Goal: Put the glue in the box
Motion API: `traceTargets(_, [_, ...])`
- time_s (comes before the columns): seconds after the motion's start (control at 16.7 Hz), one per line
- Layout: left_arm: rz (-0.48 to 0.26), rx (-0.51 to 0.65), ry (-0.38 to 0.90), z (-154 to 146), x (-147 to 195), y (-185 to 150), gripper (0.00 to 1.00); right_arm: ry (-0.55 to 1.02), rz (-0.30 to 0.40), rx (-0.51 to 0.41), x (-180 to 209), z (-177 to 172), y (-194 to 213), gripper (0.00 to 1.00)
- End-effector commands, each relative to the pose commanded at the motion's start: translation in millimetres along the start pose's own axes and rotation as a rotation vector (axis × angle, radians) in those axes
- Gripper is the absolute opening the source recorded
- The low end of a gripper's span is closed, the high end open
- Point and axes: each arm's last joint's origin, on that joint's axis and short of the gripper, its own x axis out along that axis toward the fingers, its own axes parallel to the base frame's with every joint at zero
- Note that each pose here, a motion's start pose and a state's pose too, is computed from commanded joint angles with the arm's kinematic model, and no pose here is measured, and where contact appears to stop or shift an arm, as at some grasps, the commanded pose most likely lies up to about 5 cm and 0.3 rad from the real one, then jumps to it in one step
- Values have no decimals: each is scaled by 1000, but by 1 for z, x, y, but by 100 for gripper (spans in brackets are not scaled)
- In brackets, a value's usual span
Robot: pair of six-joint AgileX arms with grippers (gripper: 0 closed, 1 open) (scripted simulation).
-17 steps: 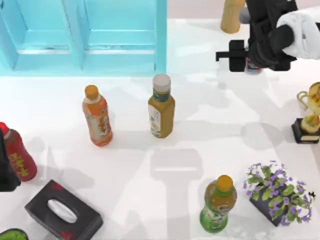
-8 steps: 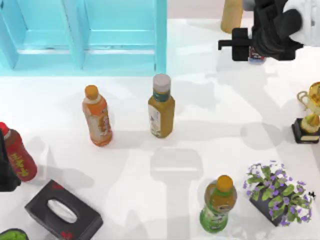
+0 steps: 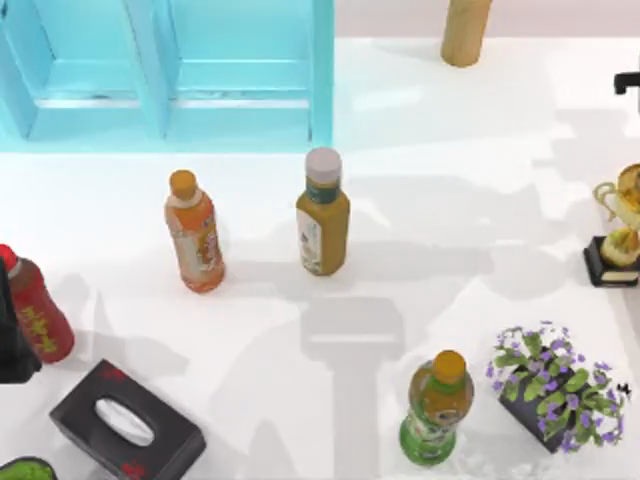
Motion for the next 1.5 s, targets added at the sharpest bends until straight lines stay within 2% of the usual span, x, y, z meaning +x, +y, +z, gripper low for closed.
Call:
traceTargets(0.24, [0, 0, 0, 0, 0, 0, 100, -39, 20, 32, -34, -25, -65, 0])
traceTargets(0.48, [0, 0, 0, 0, 0, 0, 100, -5, 31, 95, -66, -94, -124, 0])
traceTargets(0.66, [0, 0, 0, 0, 0, 0, 100, -38, 31, 104, -96, -149, -144, 0])
traceTargets(0.78, [0, 0, 0, 0, 0, 0, 100, -89, 21, 73, -110, -167, -147, 0])
traceTargets(1.2, [0, 0, 0, 0, 0, 0, 100, -125, 9, 47, -116, -173, -148, 0])
traceTargets(1.5, [0, 0, 0, 0, 0, 0, 100, -131, 6, 39, -92, -171, -151, 0])
